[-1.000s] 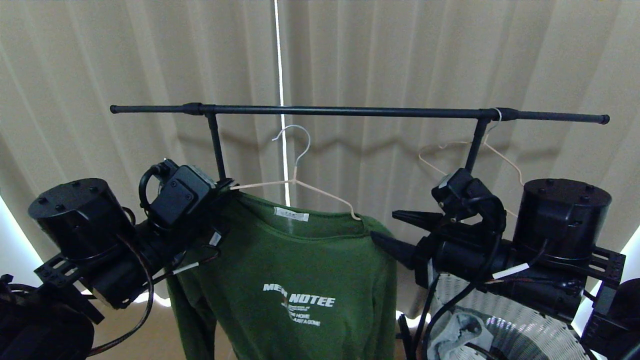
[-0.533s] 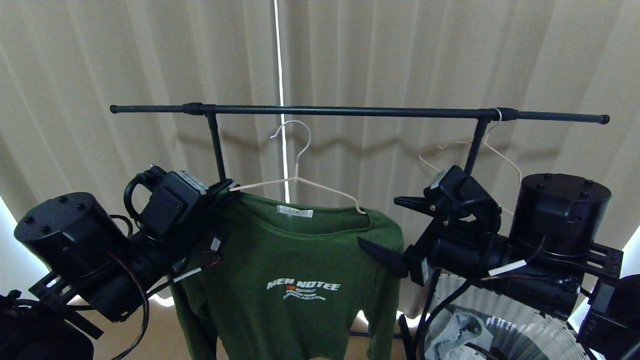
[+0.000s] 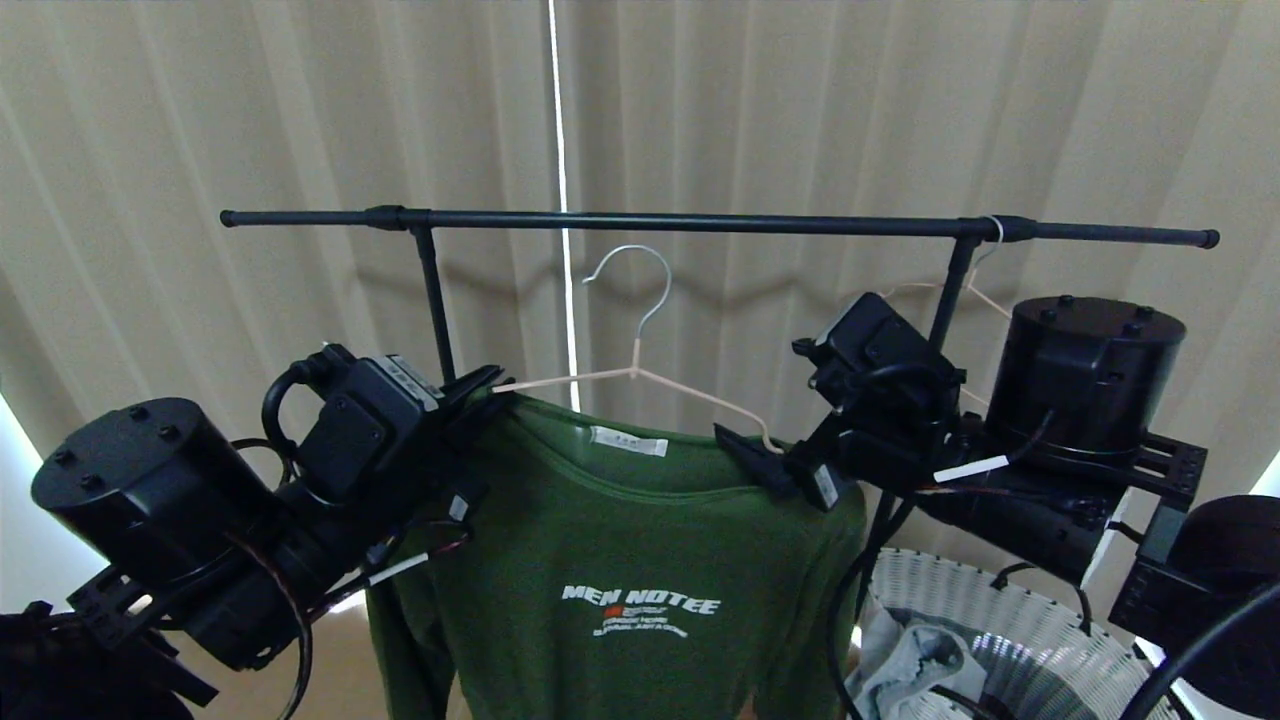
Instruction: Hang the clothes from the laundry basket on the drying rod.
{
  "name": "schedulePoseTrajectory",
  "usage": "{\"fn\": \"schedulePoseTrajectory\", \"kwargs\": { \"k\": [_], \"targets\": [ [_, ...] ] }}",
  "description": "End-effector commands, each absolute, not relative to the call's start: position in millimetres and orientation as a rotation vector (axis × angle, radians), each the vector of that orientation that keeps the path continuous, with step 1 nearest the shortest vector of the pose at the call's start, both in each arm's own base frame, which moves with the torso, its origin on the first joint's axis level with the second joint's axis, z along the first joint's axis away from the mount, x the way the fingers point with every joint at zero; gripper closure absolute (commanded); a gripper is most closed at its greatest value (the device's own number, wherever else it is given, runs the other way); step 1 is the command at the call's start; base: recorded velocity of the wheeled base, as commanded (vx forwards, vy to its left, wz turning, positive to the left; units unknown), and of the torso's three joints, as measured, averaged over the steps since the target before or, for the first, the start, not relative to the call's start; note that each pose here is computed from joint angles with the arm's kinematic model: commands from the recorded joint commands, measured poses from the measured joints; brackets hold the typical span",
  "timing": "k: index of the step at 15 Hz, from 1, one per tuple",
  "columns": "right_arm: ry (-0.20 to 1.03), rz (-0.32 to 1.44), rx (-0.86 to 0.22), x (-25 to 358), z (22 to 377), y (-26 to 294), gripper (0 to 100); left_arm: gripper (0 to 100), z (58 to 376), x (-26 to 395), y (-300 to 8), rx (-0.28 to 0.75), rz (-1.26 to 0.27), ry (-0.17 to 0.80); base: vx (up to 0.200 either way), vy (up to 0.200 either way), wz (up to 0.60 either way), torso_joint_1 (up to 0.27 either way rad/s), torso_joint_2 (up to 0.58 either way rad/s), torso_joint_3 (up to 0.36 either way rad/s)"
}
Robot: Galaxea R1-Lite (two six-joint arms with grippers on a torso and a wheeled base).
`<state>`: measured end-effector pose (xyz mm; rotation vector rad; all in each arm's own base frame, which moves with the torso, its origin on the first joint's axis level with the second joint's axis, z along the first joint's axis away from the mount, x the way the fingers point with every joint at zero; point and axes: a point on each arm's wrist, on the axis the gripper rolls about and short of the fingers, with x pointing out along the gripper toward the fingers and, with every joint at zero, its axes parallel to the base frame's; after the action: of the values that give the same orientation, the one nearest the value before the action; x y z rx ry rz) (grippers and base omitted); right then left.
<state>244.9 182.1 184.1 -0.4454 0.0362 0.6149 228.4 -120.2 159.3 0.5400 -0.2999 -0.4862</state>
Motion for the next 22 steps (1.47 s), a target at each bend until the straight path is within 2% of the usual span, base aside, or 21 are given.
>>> {"fn": "schedulePoseTrajectory", "kwargs": {
  "k": [1, 7, 8, 18, 19, 22],
  "targets": [
    [0.062, 0.617, -0.456, 251, 176, 187, 0, 100, 162, 226, -125, 0.529, -0.505, -0.314, 0.0, 0.0, 0.0, 0.0, 0.0, 0.0],
    [0.054, 0.619, -0.455, 250, 176, 192, 0, 100, 166, 222, -128, 0.507, -0.508, -0.345, 0.0, 0.0, 0.0, 0.0, 0.0, 0.0],
    [0.053, 0.618, -0.453, 250, 176, 192, 100, 100, 166, 222, -127, 0.508, -0.506, -0.348, 0.0, 0.0, 0.0, 0.0, 0.0, 0.0],
    [0.025, 0.611, -0.438, 247, 185, 189, 100, 100, 161, 218, -125, 0.513, -0.503, -0.321, 0.0, 0.0, 0.0, 0.0, 0.0, 0.0],
    [0.018, 0.605, -0.434, 245, 188, 187, 100, 0, 161, 218, -125, 0.51, -0.5, -0.319, 0.0, 0.0, 0.0, 0.0, 0.0, 0.0],
    [0.01, 0.581, -0.429, 239, 193, 180, 100, 0, 166, 215, -124, 0.445, -0.51, -0.335, 0.0, 0.0, 0.0, 0.0, 0.0, 0.0]
  ]
}}
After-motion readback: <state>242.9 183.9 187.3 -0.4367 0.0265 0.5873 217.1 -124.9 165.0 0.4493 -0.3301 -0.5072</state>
